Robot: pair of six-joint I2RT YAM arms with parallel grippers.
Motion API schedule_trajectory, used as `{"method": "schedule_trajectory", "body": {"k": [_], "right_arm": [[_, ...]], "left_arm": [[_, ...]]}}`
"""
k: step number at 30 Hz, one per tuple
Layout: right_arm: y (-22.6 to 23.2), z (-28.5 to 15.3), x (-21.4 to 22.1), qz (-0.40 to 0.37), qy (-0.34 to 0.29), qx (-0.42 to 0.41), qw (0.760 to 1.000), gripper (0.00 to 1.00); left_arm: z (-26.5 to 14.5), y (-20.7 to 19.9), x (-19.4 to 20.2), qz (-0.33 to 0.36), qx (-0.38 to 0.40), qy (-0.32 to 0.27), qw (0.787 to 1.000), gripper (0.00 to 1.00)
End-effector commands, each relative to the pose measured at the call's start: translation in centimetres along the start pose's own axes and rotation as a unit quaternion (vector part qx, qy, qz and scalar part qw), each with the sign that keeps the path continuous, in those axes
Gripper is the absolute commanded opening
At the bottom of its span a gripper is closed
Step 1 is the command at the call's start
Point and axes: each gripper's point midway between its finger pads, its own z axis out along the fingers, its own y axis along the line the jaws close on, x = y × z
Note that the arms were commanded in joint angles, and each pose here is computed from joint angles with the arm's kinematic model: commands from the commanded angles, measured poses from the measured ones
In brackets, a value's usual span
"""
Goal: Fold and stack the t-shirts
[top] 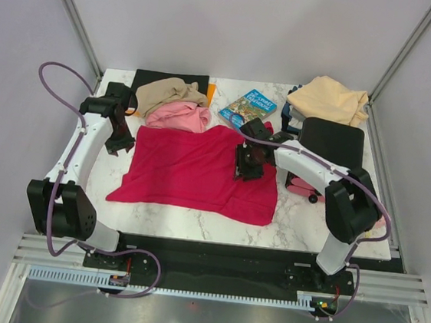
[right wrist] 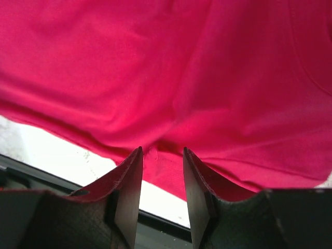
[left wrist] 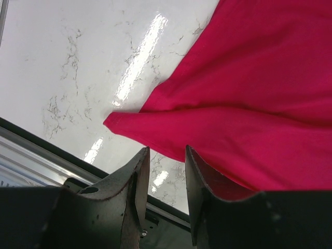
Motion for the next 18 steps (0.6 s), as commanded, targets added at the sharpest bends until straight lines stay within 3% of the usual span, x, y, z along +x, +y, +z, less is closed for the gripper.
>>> {"method": "schedule_trajectory", "body": {"k": [1, 18], "right_arm": [[0.5, 1.0, 0.0, -0.052, 0.023, 0.021, 0.998, 0.45], [-0.5, 2.7, 6.0, -0.074, 0.102, 0.011, 0.992, 0.48]], "left_arm": [[-1.2, -0.5, -1.5, 0.012, 0.025, -0.024, 0.999, 0.41], [-0.4, -1.3, -0.9, 0.004, 0.033, -0.004, 0.999, 0.4]]}}
